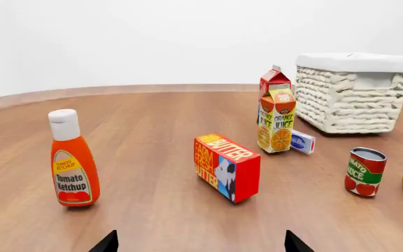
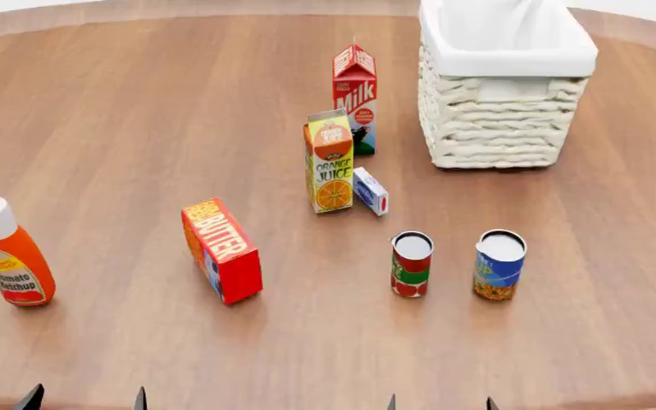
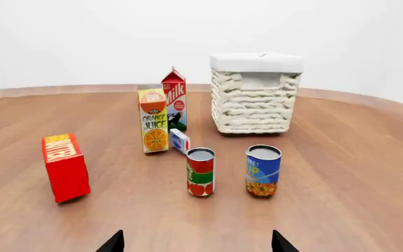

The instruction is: Pick up the orange juice, and put it in the basket.

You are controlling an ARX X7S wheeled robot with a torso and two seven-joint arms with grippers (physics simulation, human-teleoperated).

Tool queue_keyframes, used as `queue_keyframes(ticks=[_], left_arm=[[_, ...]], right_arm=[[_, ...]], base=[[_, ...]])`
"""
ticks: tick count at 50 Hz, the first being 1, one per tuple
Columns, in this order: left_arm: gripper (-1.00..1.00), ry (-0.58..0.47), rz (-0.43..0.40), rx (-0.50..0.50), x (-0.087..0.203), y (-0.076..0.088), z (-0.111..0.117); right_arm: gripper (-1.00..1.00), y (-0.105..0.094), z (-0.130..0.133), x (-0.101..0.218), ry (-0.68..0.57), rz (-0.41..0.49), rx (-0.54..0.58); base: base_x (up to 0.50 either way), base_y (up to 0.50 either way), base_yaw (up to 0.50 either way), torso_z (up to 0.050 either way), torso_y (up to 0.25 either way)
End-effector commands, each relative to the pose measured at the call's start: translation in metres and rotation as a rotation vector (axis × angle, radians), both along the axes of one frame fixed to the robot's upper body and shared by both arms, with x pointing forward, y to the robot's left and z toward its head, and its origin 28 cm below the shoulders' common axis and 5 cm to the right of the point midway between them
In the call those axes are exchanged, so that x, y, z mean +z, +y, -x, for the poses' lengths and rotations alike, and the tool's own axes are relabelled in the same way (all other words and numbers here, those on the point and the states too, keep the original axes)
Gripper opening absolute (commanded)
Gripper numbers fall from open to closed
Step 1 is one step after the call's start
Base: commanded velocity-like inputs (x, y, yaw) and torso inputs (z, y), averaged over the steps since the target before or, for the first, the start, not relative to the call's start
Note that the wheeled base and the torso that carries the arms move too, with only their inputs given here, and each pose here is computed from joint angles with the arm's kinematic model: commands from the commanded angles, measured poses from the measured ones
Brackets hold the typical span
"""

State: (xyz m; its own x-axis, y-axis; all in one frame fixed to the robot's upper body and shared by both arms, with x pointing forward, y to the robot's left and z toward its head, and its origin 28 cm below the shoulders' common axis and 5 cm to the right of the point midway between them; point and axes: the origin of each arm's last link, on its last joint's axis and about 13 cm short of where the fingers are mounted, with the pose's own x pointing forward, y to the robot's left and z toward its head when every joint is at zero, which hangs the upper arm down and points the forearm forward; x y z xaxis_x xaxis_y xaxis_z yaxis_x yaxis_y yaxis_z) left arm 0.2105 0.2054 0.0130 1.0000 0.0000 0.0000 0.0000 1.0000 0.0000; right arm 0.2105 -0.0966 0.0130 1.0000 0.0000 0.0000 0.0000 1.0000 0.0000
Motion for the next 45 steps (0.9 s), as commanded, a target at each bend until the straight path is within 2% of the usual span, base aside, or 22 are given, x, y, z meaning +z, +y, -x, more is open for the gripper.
queue_keyframes(ticks=[1,19,45], left_arm=[[1.00,0.000,0.000,0.000,0.000,0.000,0.000],[1.00,0.000,0.000,0.000,0.000,0.000,0.000],[1.00,0.000,0.000,0.000,0.000,0.000,0.000]], right_arm=[[1.00,0.001,0.000,-0.001,0.000,0.000,0.000],[1.00,-0.001,-0.016,0.011,0.000,-0.009,0.010],[1.00,0.002,-0.021,0.011,-0.008,-0.021,0.019]], base=[[0.00,0.00,0.00,0.000,0.000],[0.02,0.00,0.00,0.000,0.000],[0.20,0.00,0.00,0.000,0.000]])
